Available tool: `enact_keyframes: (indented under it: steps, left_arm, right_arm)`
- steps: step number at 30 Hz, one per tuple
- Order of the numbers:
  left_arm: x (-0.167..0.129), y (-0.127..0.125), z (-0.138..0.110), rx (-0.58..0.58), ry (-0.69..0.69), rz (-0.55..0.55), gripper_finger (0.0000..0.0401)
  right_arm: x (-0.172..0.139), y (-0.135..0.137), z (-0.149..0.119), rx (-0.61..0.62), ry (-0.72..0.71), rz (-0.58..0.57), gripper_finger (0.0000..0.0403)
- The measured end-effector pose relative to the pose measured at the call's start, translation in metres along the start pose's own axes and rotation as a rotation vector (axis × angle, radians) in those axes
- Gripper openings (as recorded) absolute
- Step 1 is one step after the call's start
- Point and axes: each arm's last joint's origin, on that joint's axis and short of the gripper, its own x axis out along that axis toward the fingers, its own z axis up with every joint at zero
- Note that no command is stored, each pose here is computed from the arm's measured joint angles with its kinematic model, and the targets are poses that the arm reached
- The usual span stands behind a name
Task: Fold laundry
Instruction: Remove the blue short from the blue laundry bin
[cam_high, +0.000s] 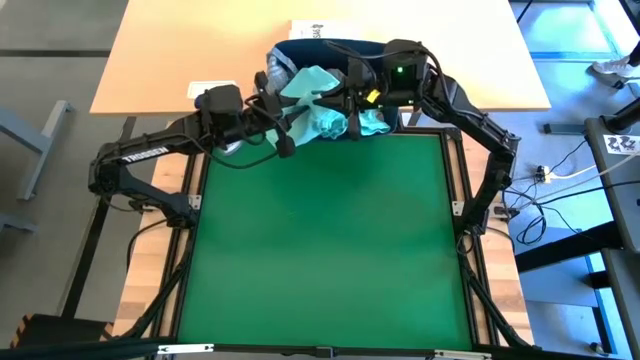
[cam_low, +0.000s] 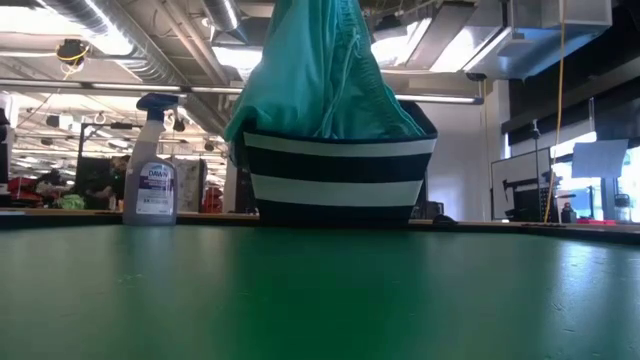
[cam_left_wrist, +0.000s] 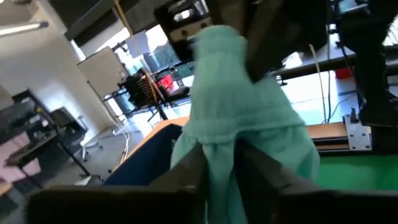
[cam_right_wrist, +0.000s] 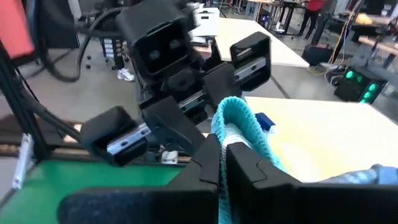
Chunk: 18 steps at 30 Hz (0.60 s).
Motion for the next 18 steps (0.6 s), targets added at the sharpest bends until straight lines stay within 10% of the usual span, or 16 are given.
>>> enact_keyframes:
  steps: [10,18]
  left_arm:
    - [-0.032,0.015,0.016,0.01,-0.07,0.03,0.0013]
    - [-0.073,0.033,0.026,-0.008,-0.084,0.131,0.0014]
  right_arm:
    - [-0.039,0.006,0.014,-0.017,0.02,-0.17,0.0108]
    - [-0.081,0.017,-0.009,-0.096,0.425,-0.351,0.019]
